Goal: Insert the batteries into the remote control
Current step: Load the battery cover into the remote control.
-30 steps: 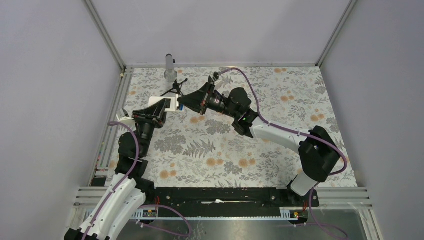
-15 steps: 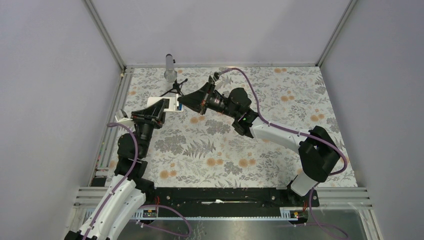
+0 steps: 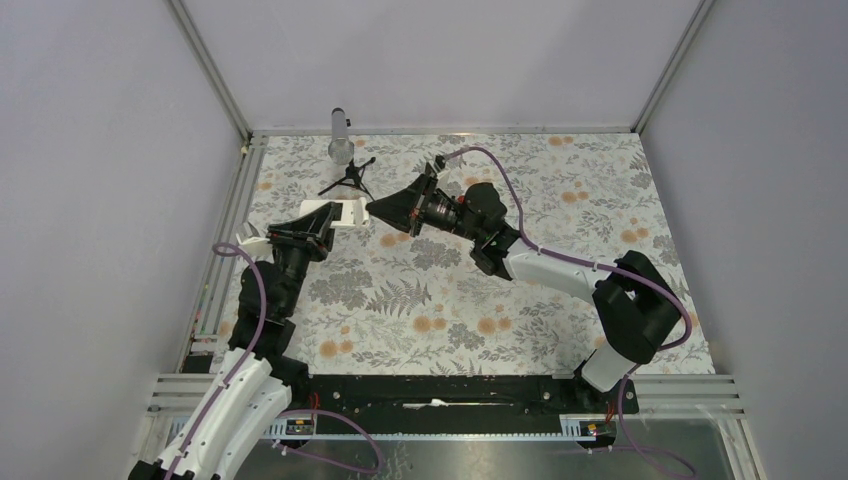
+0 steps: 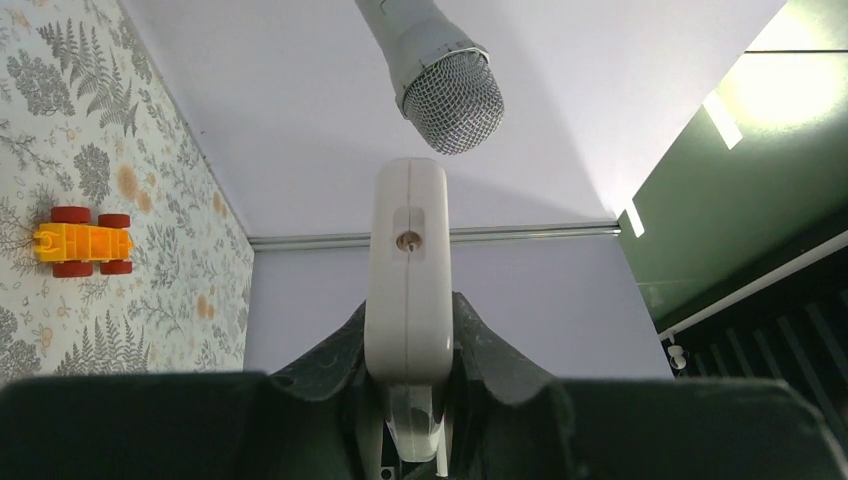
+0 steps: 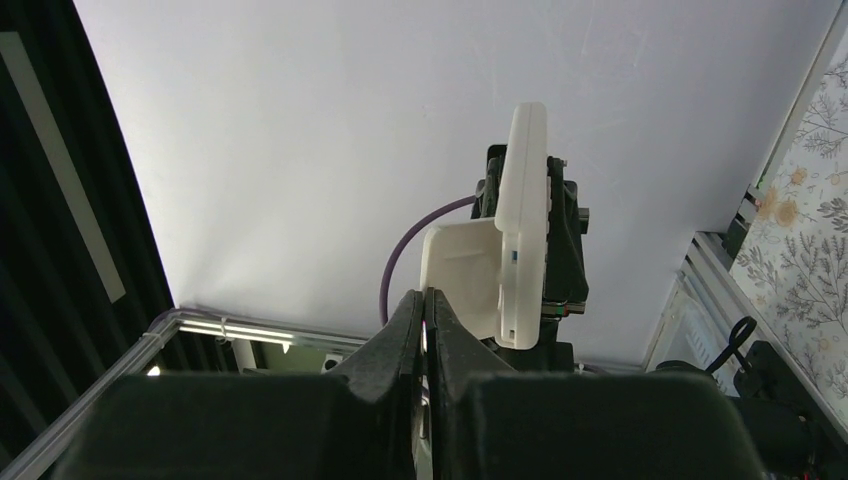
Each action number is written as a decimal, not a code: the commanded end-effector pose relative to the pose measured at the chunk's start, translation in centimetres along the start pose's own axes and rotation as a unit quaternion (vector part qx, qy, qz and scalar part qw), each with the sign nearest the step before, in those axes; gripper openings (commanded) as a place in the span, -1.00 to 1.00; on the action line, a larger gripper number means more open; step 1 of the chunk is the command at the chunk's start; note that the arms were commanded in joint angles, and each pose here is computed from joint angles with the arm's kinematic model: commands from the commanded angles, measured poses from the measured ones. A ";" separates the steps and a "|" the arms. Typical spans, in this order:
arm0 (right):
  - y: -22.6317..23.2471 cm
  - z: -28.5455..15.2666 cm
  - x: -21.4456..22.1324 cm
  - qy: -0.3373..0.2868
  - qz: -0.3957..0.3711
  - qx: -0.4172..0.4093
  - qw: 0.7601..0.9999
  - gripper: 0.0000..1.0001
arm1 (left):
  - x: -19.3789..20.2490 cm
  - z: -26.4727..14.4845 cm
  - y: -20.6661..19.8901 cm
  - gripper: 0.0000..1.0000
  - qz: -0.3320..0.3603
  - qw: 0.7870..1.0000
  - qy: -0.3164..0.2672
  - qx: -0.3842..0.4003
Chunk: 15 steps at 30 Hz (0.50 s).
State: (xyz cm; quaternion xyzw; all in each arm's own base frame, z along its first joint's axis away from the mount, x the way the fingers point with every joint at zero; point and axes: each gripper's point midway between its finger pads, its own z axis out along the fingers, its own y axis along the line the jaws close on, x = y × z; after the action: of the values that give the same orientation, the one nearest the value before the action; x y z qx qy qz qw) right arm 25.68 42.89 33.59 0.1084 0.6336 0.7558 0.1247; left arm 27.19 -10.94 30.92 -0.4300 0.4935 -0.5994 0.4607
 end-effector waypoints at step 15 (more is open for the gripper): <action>1.4 -1.0 -1.3 -0.035 0.007 -0.037 0.999 -0.63 | 0.5 -0.6 -5.0 -1.00 -0.057 0.997 0.014 0.048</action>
State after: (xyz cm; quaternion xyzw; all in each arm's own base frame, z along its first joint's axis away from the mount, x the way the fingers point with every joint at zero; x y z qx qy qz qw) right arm 26.17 42.19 33.19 0.1311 0.6205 0.7630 0.1250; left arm 27.11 -10.92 31.04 -0.4488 0.4895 -0.6048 0.4396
